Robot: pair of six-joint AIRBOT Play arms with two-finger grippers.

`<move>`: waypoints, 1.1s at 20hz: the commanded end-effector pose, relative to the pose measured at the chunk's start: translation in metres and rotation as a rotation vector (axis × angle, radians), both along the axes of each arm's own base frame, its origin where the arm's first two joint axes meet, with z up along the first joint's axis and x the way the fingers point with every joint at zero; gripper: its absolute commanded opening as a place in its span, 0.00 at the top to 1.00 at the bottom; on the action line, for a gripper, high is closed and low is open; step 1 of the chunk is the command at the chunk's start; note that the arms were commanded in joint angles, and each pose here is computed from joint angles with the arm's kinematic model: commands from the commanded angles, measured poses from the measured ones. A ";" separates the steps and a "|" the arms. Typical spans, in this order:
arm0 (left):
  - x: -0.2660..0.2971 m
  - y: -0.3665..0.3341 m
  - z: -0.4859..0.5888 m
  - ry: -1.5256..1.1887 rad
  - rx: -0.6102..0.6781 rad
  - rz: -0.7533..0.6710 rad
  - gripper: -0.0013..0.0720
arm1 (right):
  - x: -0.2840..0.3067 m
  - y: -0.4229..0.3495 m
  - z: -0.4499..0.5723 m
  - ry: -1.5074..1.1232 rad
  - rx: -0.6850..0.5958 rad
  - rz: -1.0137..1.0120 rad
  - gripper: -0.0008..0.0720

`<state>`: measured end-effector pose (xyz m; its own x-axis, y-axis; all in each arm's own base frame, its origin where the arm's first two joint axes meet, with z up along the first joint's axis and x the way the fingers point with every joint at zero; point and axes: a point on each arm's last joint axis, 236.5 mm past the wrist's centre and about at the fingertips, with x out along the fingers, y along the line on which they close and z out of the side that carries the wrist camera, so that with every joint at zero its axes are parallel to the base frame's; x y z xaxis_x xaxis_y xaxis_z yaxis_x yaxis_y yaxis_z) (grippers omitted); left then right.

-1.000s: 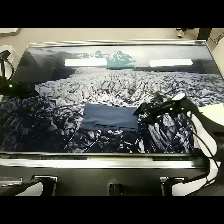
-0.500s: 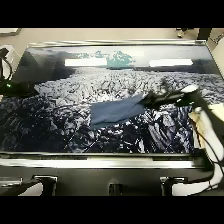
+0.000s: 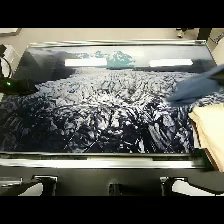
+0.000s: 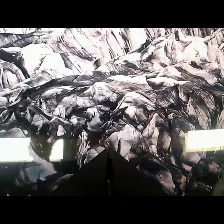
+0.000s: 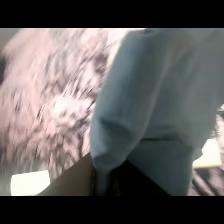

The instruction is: Fold the clothes and pants, and hang the long-sleeved shirts on hangers.

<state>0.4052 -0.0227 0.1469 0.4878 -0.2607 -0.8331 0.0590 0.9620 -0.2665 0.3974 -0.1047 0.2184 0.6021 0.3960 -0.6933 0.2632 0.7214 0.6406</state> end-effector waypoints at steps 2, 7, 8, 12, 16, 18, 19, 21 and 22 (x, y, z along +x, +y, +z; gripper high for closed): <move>0.000 -0.014 0.002 -0.014 0.002 -0.051 0.95 | -0.061 -0.079 0.038 0.034 -0.011 -0.307 0.94; -0.002 -0.031 0.002 -0.020 0.010 -0.110 0.95 | -0.126 -0.143 0.053 0.052 0.005 -0.638 0.94; -0.002 -0.033 0.002 -0.020 0.010 -0.116 0.95 | -0.141 -0.146 0.048 0.092 0.016 -0.663 0.94; -0.003 -0.037 0.002 -0.021 0.007 -0.135 0.95 | -0.196 -0.169 0.015 0.302 -0.092 -0.822 0.93; -0.004 -0.039 0.003 -0.022 -0.001 -0.136 0.95 | -0.252 -0.161 -0.050 0.572 -0.126 -0.849 0.93; -0.006 -0.041 0.003 -0.014 -0.007 -0.141 0.95 | -0.287 -0.158 -0.087 0.731 -0.155 -0.860 0.93; -0.006 -0.042 0.003 -0.012 -0.011 -0.143 0.95 | -0.295 -0.157 -0.104 0.767 -0.158 -0.865 0.93; -0.008 -0.043 0.002 -0.007 -0.016 -0.146 0.95 | -0.293 -0.152 -0.134 0.785 -0.122 -0.851 0.93; -0.008 -0.045 0.003 -0.008 -0.027 -0.149 0.95 | -0.293 -0.149 -0.146 0.793 -0.108 -0.844 0.93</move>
<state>0.3995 -0.0638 0.1493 0.4559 -0.3356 -0.8243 0.1972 0.9412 -0.2742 0.1244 -0.2577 0.1113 0.1136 -0.0310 -0.9930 0.9784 0.1771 0.1064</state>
